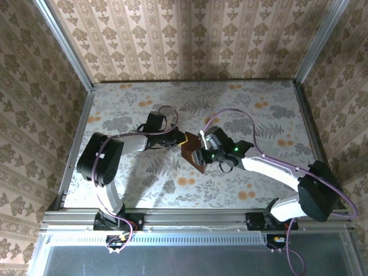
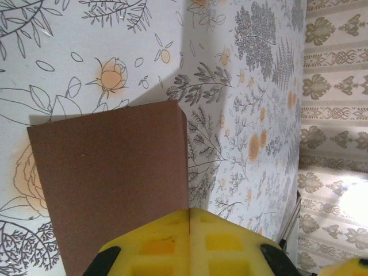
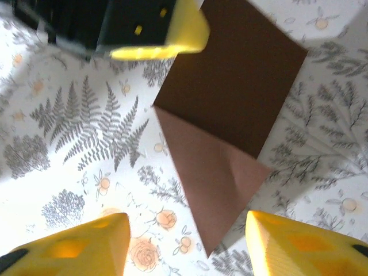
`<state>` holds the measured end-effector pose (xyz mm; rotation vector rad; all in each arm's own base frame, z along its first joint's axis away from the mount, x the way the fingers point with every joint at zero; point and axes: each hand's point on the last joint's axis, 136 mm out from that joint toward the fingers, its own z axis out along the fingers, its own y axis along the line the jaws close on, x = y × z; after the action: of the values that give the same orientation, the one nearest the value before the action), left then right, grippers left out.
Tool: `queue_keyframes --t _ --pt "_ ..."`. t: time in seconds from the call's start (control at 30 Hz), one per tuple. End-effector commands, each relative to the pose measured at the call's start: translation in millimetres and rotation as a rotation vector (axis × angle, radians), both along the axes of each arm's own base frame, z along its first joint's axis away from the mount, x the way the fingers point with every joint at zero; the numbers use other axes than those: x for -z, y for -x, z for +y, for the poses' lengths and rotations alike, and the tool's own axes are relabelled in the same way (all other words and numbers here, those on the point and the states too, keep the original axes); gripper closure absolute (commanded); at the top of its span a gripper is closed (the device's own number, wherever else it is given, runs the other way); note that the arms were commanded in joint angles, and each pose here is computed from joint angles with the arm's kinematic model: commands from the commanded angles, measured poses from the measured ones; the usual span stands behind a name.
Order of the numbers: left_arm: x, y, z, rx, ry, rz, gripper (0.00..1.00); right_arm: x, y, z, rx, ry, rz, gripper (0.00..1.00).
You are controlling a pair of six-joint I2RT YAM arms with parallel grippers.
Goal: Fold a paper plane with a square sheet of paper (fold left side to right side)
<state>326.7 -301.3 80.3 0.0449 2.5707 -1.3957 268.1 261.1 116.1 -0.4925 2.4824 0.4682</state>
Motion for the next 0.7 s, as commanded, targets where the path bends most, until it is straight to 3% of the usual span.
queue_keyframes --t 0.0,0.37,0.67 --pt "-11.0 1.0 1.0 -0.006 0.005 -0.007 1.0 20.1 0.6 -16.9 0.075 0.231 -0.052 0.36" --pt "-10.9 0.9 2.3 -0.011 -0.002 -0.005 1.0 64.2 4.1 13.3 0.034 0.462 -0.075 0.31" --pt "-10.7 1.2 3.3 -0.013 -0.007 -0.007 1.0 74.2 0.7 13.5 0.042 0.498 -0.09 0.4"
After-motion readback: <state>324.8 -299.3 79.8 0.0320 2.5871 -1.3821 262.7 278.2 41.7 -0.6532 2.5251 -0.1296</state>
